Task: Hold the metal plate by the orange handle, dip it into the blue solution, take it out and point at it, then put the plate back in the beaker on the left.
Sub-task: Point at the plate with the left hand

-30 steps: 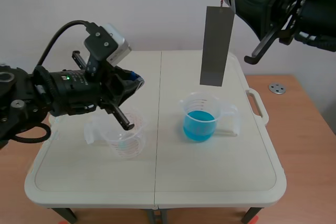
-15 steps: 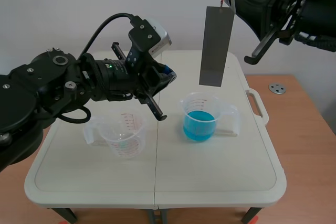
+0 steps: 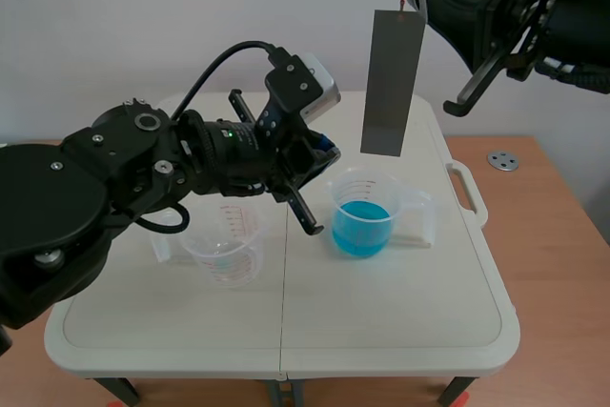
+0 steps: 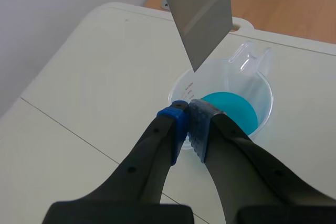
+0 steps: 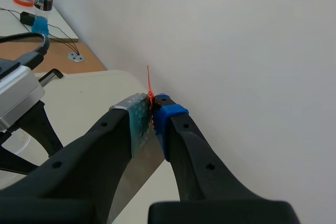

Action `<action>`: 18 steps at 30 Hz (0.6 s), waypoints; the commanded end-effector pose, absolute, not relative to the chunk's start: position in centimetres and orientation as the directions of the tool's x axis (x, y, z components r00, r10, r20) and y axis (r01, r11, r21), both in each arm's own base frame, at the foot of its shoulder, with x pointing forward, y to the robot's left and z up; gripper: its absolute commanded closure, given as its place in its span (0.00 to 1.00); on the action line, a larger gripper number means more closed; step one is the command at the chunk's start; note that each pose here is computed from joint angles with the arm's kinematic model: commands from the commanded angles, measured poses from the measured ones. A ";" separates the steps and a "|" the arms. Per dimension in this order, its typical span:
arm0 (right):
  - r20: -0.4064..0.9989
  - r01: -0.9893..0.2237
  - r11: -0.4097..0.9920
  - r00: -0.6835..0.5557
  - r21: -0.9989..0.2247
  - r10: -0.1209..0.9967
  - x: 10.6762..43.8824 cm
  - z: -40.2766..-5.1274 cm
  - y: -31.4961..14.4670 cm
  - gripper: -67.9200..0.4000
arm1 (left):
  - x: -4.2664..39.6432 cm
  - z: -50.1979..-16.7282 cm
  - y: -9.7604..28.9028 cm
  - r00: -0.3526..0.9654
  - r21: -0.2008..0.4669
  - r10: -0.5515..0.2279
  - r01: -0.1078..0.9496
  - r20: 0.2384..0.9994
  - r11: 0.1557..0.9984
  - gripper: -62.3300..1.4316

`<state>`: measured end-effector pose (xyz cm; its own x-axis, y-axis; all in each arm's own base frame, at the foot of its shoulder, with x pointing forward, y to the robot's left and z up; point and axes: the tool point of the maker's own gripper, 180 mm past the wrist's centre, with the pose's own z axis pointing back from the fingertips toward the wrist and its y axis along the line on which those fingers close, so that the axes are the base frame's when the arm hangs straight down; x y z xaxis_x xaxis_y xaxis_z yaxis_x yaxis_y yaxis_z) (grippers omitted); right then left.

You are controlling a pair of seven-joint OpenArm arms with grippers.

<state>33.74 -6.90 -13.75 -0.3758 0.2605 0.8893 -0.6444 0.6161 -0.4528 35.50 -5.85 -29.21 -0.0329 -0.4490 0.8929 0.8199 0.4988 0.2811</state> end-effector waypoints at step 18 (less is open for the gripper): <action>0.885 -0.642 0.617 -0.406 -0.455 0.230 33.6 -12.6 -6.8 0.98 | 36.2 -27.8 -5.9 -0.066 0.302 -0.432 0.809 0.899 0.505 0.95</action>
